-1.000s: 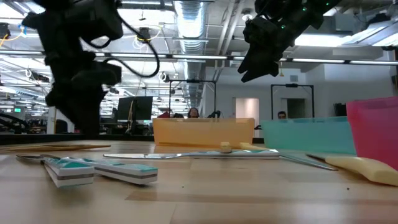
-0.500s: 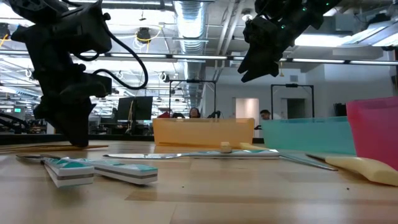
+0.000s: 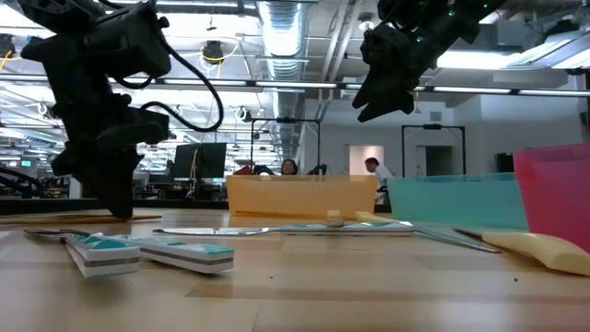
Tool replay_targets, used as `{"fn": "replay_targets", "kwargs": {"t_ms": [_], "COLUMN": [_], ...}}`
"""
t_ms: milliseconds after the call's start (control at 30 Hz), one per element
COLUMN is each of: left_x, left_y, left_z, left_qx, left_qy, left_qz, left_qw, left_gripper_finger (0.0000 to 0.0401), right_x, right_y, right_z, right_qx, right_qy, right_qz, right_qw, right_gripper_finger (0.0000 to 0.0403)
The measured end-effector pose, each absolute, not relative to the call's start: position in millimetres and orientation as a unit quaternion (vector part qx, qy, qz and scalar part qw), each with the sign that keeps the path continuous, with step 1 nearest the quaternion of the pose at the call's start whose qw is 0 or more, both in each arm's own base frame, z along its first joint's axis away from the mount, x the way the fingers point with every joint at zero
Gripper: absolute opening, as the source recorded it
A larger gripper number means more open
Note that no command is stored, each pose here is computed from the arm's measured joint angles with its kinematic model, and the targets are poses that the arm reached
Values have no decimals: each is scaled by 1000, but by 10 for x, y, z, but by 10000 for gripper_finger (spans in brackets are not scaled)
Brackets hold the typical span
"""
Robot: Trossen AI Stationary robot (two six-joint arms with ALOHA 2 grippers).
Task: Sort silverware by color (type)
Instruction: Put the right gold knife into the orange bin
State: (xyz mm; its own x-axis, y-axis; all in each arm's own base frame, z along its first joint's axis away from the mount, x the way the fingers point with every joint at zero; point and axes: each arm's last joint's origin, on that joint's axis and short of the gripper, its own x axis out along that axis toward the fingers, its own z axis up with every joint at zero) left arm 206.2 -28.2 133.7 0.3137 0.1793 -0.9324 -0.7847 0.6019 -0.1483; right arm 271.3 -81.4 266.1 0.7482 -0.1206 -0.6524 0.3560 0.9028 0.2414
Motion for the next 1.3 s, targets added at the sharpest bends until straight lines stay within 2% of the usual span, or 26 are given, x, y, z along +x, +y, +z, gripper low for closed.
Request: {"fn": "replay_targets", "kwargs": {"t_ms": [833, 1300], "left_x": [2477, 2767], "left_y": [-192, 22], "left_z": [1864, 2443], "left_qx": [-300, -249], "left_qy": [389, 324], "left_qz": [324, 305], "left_qw": [809, 860], "left_gripper_finger": [2, 2], "right_x": [2718, 2745], "right_y": [-815, -823], "right_z": [2667, 2704], "right_qx": [189, 186], "right_qy": [325, 303], "right_qz": [-133, -131], "right_qw": [917, 926], "right_gripper_finger": [230, 230]}}
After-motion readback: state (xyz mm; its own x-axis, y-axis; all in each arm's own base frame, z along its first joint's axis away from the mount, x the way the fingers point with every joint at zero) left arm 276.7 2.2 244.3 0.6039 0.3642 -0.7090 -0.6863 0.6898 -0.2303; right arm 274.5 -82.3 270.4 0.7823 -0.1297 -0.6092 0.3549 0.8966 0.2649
